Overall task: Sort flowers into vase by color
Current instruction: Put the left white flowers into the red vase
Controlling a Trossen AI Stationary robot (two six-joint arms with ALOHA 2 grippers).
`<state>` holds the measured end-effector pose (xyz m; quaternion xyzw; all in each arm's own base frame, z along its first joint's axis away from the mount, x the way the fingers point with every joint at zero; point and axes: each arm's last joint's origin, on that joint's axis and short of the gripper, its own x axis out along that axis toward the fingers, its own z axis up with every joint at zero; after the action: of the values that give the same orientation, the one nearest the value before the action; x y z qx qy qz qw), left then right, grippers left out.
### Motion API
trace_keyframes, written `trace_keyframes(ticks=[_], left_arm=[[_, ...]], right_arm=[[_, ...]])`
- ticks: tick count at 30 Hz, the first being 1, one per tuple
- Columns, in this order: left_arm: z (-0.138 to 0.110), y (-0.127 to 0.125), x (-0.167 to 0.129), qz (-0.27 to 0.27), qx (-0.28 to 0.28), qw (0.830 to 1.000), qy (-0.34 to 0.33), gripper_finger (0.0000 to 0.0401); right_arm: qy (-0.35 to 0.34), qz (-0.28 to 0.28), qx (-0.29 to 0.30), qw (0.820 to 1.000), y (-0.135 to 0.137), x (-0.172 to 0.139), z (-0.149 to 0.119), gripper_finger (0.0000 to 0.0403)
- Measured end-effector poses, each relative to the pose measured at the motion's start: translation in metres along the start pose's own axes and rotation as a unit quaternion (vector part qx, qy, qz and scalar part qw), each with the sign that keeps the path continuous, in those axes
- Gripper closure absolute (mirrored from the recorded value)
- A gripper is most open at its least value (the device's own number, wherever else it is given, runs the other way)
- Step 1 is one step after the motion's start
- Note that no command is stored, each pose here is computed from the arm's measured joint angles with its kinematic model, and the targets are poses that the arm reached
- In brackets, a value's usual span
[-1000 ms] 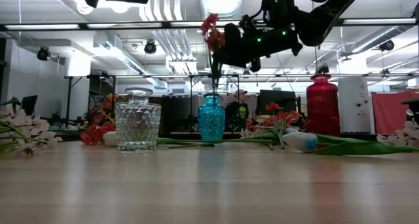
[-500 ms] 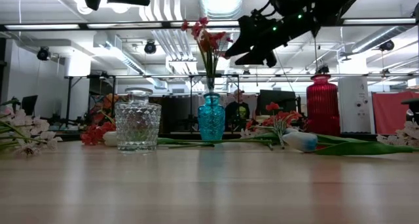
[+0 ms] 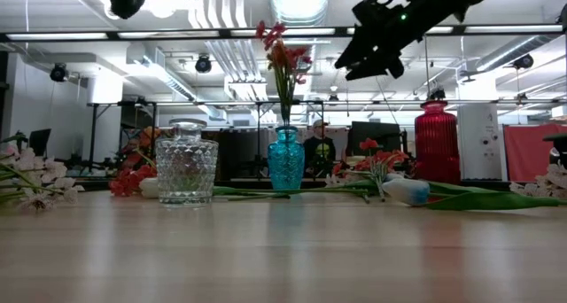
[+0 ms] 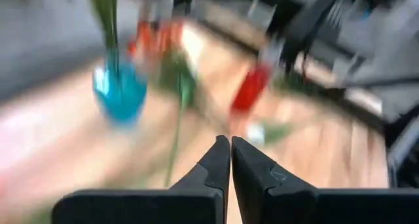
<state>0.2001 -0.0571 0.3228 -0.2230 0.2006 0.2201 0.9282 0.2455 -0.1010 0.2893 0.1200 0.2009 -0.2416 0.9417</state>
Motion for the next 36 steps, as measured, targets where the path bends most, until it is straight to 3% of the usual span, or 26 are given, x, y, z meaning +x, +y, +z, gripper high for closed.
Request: trace_keyframes(ticks=[3, 7, 9, 11, 21, 28, 33, 36], left_arm=[[-0.011, 0.003, -0.003, 0.030, -0.063, 0.987, 0.143, 0.0401], [-0.035, 0.006, -0.007, 0.122, -0.141, 0.933, 0.307, 0.0401], [-0.047, 0.004, -0.008, 0.164, -0.162, 0.905, 0.356, 0.0401], [-0.058, -0.001, -0.007, 0.185, -0.166, 0.889, 0.385, 0.0401], [-0.112, -0.026, 0.008, 0.280, -0.151, 0.857, 0.405, 0.0386], [-0.145, -0.037, 0.007, 0.337, -0.146, 0.826, 0.428, 0.0292], [-0.166, -0.041, 0.000, 0.368, -0.137, 0.821, 0.414, 0.0217], [-0.177, -0.044, -0.005, 0.382, -0.142, 0.819, 0.403, 0.0193]], right_arm=[[0.007, 0.004, -0.004, 1.000, 0.002, -0.009, -0.001, 0.0152], [0.010, 0.008, -0.006, 1.000, 0.004, -0.018, 0.000, 0.0153], [0.013, 0.009, -0.009, 1.000, 0.004, -0.020, -0.001, 0.0155], [0.018, 0.008, -0.012, 1.000, 0.004, -0.020, -0.002, 0.0156], [0.053, 0.004, -0.016, 0.998, 0.004, -0.016, -0.009, 0.0154], [0.080, 0.004, -0.019, 0.997, 0.005, -0.017, -0.014, 0.0156], [0.108, -0.001, -0.019, 0.994, 0.003, -0.020, -0.019, 0.0158], [0.131, -0.007, -0.011, 0.991, 0.002, -0.025, -0.023, 0.0160]])
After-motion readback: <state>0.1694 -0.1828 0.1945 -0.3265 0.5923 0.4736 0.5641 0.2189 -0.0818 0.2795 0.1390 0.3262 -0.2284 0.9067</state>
